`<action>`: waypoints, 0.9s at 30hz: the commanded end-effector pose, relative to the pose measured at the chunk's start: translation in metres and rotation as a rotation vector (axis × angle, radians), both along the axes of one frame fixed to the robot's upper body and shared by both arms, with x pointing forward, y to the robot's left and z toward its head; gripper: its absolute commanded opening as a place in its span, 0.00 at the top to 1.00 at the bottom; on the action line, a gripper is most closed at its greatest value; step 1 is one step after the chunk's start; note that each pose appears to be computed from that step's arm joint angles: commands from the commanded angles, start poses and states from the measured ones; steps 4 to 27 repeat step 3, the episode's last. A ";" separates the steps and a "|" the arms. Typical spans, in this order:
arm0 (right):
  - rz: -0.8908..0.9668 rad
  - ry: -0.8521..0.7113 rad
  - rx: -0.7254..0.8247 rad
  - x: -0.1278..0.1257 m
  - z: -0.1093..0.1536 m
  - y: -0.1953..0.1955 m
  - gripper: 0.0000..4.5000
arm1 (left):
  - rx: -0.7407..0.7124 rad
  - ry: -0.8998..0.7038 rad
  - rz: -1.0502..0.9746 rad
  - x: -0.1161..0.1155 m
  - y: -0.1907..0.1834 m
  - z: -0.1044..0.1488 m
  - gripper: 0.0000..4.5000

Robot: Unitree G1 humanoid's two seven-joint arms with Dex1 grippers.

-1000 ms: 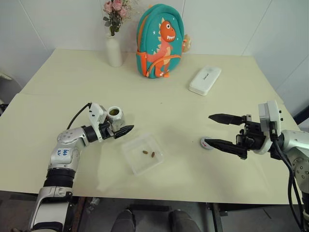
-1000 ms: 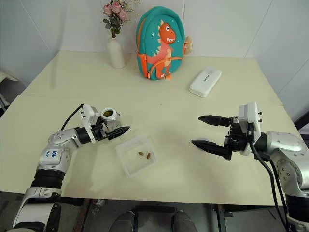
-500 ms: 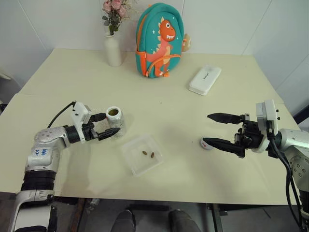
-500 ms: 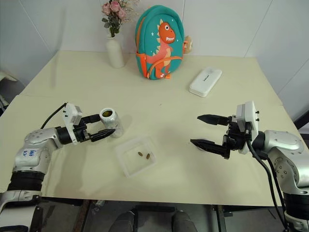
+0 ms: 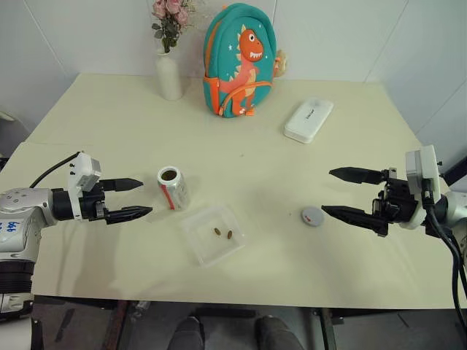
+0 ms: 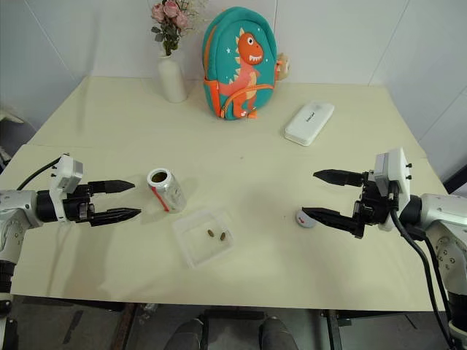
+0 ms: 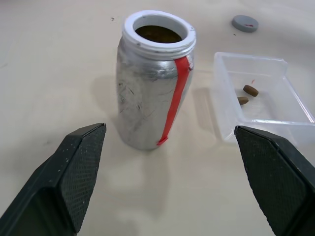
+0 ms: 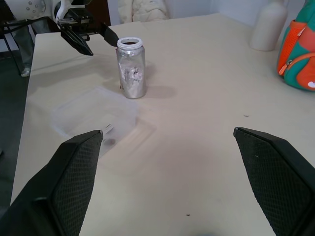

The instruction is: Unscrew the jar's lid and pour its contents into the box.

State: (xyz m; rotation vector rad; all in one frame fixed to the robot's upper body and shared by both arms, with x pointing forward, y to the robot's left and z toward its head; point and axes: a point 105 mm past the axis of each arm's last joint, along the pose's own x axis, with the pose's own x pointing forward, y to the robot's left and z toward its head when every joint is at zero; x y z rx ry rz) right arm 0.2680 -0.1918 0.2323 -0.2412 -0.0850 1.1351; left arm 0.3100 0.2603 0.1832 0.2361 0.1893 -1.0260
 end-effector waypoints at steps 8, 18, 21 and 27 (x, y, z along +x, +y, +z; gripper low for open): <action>-0.004 -0.059 -0.010 -0.006 0.013 -0.002 0.00 | 0.009 -0.095 -0.023 -0.023 0.034 0.027 0.01; -0.004 -0.059 -0.010 -0.006 0.013 -0.002 0.00 | 0.009 -0.095 -0.023 -0.023 0.034 0.027 0.01; -0.004 -0.059 -0.010 -0.006 0.013 -0.002 0.00 | 0.009 -0.095 -0.023 -0.023 0.034 0.027 0.01; -0.004 -0.059 -0.010 -0.006 0.013 -0.002 0.00 | 0.009 -0.095 -0.023 -0.023 0.034 0.027 0.01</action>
